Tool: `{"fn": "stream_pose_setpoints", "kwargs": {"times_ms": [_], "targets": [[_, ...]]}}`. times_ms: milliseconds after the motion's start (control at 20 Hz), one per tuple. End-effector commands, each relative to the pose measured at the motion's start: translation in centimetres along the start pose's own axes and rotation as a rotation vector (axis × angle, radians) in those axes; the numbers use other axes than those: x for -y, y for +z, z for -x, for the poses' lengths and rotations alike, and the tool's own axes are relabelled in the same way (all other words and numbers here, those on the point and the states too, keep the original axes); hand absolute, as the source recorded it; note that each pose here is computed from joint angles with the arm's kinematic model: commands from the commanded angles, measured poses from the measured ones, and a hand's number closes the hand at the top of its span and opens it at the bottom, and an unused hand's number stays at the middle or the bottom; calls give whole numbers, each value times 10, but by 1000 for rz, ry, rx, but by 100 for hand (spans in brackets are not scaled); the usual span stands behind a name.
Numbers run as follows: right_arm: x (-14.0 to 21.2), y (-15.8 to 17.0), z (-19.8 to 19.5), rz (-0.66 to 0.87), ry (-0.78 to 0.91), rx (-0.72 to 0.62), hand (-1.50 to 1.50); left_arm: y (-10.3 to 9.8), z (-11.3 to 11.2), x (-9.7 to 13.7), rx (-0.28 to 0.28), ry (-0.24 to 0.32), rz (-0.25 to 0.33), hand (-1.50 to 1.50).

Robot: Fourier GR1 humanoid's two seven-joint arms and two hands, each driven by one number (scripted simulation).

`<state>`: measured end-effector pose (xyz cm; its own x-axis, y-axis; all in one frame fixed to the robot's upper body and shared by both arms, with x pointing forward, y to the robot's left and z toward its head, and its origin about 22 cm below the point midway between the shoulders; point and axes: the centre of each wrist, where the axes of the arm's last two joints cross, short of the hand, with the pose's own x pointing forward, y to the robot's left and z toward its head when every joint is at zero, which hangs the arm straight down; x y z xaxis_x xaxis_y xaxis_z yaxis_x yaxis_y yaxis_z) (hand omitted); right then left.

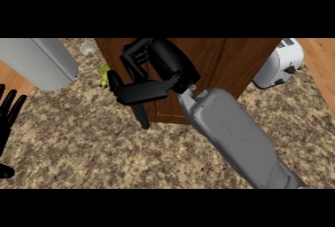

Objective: Pick up the wine, place it into the cabinet and close the cabinet

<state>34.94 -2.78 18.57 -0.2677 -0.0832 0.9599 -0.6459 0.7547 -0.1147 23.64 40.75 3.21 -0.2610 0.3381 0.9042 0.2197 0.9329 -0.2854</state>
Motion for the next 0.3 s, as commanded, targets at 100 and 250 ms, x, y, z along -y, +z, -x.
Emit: {"fn": "stream_pose_setpoints", "kwargs": {"times_ms": [100,250], "targets": [[61,4,22,173,41,-88,150,1,4,1,-26,9,32,-150],[58,2,16,165,42,-87,150,-14,3,13,12,18,18,-150]]}}
